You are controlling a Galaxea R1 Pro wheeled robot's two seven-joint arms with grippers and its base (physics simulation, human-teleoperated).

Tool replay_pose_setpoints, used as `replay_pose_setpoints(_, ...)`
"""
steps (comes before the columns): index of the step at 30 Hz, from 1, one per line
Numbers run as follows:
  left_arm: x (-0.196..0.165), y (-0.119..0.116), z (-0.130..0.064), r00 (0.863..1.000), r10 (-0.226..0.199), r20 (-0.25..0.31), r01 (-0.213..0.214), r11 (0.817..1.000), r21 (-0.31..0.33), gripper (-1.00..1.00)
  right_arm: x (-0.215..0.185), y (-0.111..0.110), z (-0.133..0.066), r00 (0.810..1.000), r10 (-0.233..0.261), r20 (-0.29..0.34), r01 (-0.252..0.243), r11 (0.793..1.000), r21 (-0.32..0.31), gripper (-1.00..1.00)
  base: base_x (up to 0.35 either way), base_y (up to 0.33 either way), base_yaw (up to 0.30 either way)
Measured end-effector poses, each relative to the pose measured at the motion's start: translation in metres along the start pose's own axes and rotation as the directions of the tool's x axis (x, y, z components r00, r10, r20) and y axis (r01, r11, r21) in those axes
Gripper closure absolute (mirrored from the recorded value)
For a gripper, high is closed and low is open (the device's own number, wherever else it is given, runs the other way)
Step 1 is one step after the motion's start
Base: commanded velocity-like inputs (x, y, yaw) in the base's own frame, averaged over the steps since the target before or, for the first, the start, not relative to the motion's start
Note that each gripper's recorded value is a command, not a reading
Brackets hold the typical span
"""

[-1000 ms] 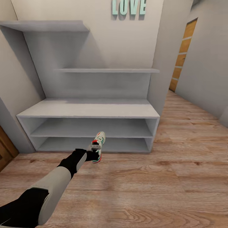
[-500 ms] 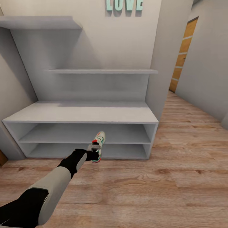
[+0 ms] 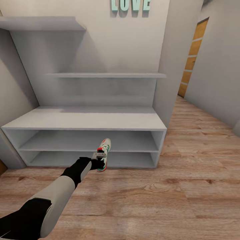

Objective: Pick up the two gym shoes and the two sandals from the corridor floor and place them onto the hallstand (shoe rack) in the corridor, making sure they are on the rack and not on the floor. Arrange them so the two gym shoes are next to each other and the two sandals are next to each other.

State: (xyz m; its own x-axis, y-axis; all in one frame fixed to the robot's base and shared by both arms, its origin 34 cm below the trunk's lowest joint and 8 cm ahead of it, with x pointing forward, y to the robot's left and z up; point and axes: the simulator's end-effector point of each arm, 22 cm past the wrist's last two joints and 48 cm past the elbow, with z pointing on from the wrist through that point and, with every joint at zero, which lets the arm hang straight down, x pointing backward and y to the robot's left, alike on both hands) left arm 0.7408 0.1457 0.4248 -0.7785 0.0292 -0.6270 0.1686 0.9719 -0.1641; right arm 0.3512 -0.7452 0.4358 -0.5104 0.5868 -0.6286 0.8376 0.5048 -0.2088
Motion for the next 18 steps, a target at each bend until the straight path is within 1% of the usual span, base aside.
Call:
replay_pose_setpoints(5, 0.000, 0.000, 0.000, 1.000, 0.000, 0.000, 0.000, 1.000, 0.000, 1.00, 0.000, 0.000, 0.000, 1.000, 0.001, 0.000, -0.001, 1.000, 0.001, 1.00, 0.000, 0.000, 0.000)
replay_pose_setpoints(15, 0.021, 0.004, 0.019, 0.999, -0.011, -0.040, 0.011, 1.000, 0.001, 1.00, 0.009, 0.000, 0.008, 0.999, -0.025, -0.021, 0.025, 0.999, 0.025, 1.00, 0.000, 0.000, 0.000)
replay_pose_setpoints(18, 0.021, 0.004, 0.019, 0.999, -0.011, -0.040, 0.011, 1.000, 0.002, 1.00, 0.009, -0.001, 0.008, 0.999, -0.025, -0.021, 0.025, 0.999, 0.026, 1.00, 0.000, 0.000, 0.000)
